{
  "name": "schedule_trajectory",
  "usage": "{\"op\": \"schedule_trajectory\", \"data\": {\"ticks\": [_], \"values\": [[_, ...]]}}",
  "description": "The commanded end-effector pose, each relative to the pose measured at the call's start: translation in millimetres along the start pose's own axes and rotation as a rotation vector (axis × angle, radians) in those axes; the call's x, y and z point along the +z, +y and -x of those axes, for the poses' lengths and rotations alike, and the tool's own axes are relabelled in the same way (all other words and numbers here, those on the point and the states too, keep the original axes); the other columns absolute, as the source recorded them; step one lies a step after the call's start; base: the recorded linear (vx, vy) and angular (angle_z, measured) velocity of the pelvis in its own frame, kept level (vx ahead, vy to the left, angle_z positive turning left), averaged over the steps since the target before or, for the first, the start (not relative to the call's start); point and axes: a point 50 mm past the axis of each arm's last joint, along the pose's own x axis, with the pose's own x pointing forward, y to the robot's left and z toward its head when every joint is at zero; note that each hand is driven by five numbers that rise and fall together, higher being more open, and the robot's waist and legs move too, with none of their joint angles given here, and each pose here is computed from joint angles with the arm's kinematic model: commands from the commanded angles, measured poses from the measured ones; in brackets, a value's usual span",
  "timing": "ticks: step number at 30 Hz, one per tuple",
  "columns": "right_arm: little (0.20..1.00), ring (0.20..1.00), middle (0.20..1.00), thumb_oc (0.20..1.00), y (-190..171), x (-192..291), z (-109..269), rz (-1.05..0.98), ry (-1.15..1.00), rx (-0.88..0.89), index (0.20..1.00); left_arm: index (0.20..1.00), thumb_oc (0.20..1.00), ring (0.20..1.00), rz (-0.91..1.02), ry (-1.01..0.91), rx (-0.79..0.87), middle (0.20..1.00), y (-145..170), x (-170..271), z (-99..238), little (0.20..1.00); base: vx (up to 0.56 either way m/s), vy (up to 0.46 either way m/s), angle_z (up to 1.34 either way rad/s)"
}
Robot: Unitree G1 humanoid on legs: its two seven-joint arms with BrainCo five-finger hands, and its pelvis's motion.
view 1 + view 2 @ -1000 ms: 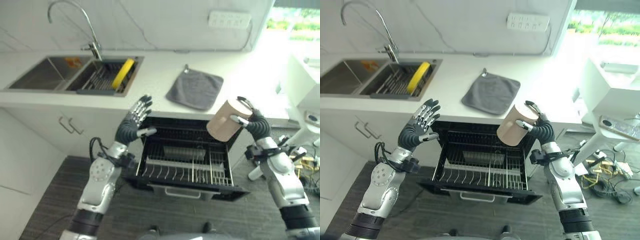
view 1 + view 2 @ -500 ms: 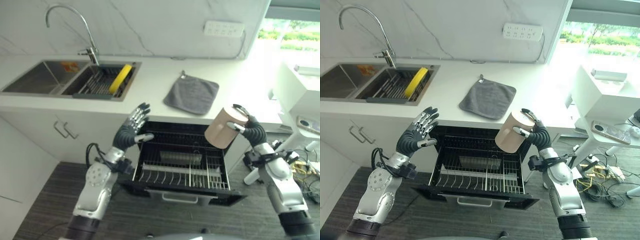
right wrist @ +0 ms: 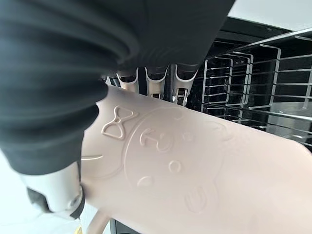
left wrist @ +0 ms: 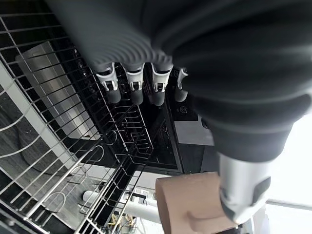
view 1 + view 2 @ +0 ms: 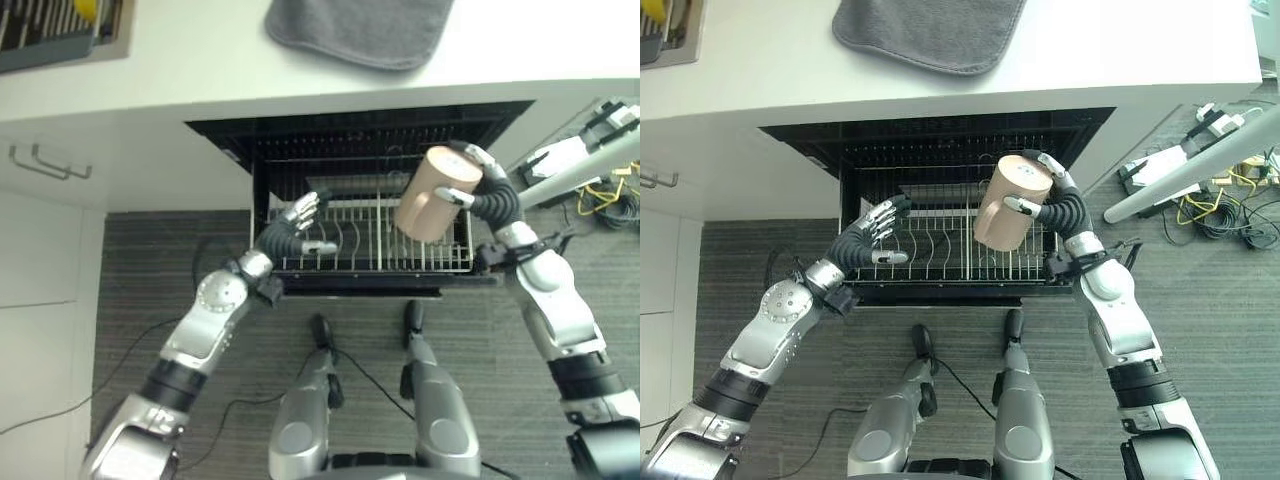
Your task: Place the dishes in the dishwasher.
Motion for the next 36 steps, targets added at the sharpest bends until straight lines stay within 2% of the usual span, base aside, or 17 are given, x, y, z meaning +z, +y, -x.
{"op": "schedule_trajectory", "data": {"ticks": [1, 6, 8, 12, 14, 17, 27, 36], "values": [[0.2, 0.2, 0.2, 0.2, -10.0, 42.8, -9.7, 0.029, -0.19, -0.001, 0.2, 1.0, 1.0, 1.0, -0.187, 0.203, -0.049, 1.0, 8.8, -17.3, 9.8, 1.0, 0.01, 0.057, -0.04], [0.2, 0.2, 0.2, 0.2, -21.6, 49.5, -12.3, 0.043, -0.185, -0.003, 0.2, 1.0, 1.0, 1.0, -0.393, 0.598, -0.103, 1.0, 30.3, -50.3, 30.1, 1.0, 0.0, 0.053, -0.14], [0.2, 0.2, 0.2, 0.2, -23.4, 49.2, -12.6, 0.048, -0.175, 0.002, 0.2, 1.0, 1.0, 1.0, -0.419, 0.729, -0.127, 1.0, 33.5, -64.4, 38.0, 1.0, 0.04, 0.027, -0.06], [0.2, 0.2, 0.2, 0.2, -27.1, 44.6, -21.8, 0.061, -0.115, 0.007, 0.2, 1.0, 1.0, 1.0, -0.565, 1.199, -0.221, 1.0, 45.5, -105.6, 72.1, 1.0, 0.07, 0.04, 0.04], [0.2, 0.2, 0.2, 0.2, -27.1, 43.2, -25.3, 0.058, -0.096, 0.009, 0.2, 1.0, 1.0, 1.0, -0.603, 1.265, -0.247, 1.0, 47.1, -110.9, 77.2, 1.0, 0.04, 0.025, 0.05], [0.2, 0.2, 0.2, 0.2, -26.9, 35.5, -34.8, 0.074, -0.031, 0.044, 0.2, 1.0, 1.0, 1.0, -0.606, 1.404, -0.414, 1.0, 33.7, -120.8, 82.2, 1.0, 0.02, 0.035, -0.03], [0.2, 0.2, 0.2, 0.2, -48.9, 28.1, -62.1, 0.153, 0.096, 0.035, 0.2, 1.0, 1.0, 1.0, -0.783, 1.506, -0.758, 1.0, 10.7, -125.8, 91.8, 1.0, -0.07, -0.011, -0.05], [0.2, 0.2, 0.2, 0.2, -67.4, 15.0, -70.2, 0.213, 0.212, -0.01, 0.2, 1.0, 1.0, 1.0, -0.837, 1.445, -0.839, 1.0, -25.2, -146.1, 108.6, 1.0, 0.0, -0.005, 0.04]]}}
